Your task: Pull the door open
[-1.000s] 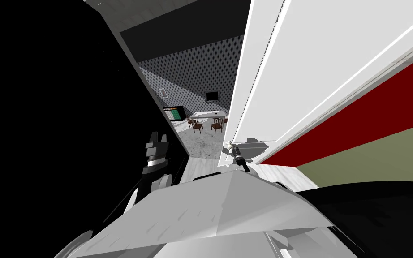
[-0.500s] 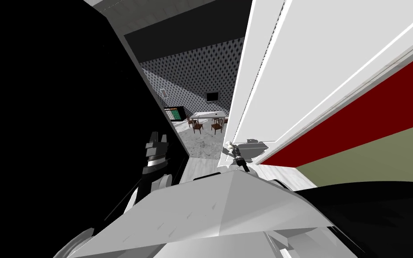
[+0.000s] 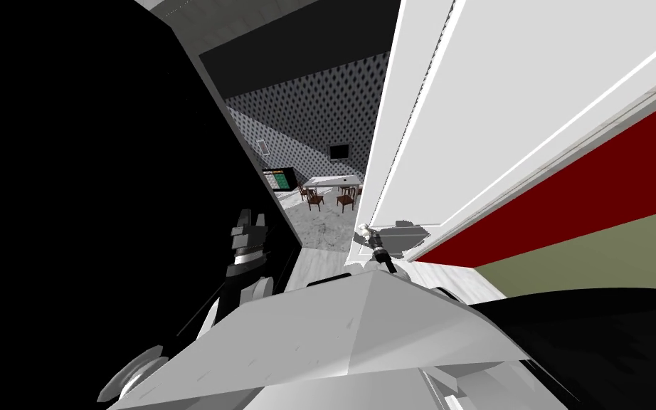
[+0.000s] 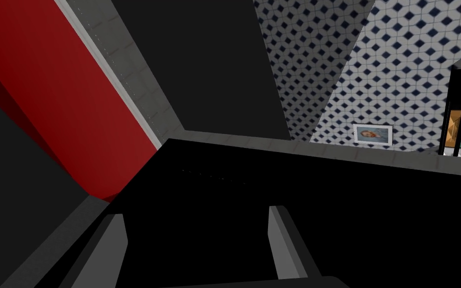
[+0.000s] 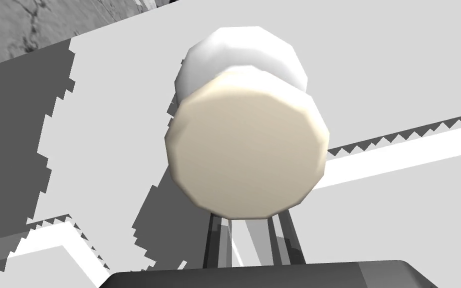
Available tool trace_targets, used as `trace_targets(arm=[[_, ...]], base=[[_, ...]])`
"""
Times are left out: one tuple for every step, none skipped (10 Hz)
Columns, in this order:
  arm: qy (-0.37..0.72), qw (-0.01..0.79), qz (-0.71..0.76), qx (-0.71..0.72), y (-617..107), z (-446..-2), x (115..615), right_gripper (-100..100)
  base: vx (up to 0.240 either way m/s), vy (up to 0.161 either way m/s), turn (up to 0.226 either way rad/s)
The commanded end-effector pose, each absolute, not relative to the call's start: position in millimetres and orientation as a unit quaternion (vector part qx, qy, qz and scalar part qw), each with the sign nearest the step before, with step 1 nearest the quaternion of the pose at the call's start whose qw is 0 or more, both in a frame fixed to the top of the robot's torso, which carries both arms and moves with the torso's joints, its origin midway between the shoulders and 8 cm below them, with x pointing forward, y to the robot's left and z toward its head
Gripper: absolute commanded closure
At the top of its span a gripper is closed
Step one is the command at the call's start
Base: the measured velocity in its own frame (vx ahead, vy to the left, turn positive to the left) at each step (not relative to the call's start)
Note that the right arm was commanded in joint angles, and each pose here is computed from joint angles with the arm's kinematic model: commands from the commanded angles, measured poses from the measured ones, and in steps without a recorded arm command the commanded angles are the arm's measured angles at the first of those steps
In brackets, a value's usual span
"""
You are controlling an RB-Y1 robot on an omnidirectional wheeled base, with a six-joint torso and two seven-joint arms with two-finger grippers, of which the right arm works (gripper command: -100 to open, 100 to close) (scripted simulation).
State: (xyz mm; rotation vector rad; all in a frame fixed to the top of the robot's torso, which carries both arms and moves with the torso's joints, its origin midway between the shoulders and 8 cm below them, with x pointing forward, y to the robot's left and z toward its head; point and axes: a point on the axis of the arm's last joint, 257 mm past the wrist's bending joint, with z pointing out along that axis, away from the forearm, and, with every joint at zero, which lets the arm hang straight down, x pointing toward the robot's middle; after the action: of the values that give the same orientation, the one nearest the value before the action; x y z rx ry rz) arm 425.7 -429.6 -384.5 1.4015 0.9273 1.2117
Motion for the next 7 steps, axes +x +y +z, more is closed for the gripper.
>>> trace_targets(arm=[[0.363,0.491,0.532,0.587,-414,-379,434,100],[0.362,0.49,0.533,0.587,-414,-379,434,100],[0.345,0.477,0.544,0.598,-415,-379,434,100],[0.333,0.469,0.55,0.605,-415,-380,435,100],[0.326,0.466,0.54,0.621,-427,-388,425,-100],[0.316,0.458,0.547,0.626,-425,-388,425,-100],[0.305,0.449,0.554,0.631,-424,-388,426,-100]], base=[[-0.054,-0.023,0.088],[-0.04,-0.017,0.039],[-0.036,-0.013,0.063],[-0.067,-0.03,0.098],[-0.055,-0.041,0.016],[-0.054,-0.001,0.024],[-0.065,0.028,0.026]])
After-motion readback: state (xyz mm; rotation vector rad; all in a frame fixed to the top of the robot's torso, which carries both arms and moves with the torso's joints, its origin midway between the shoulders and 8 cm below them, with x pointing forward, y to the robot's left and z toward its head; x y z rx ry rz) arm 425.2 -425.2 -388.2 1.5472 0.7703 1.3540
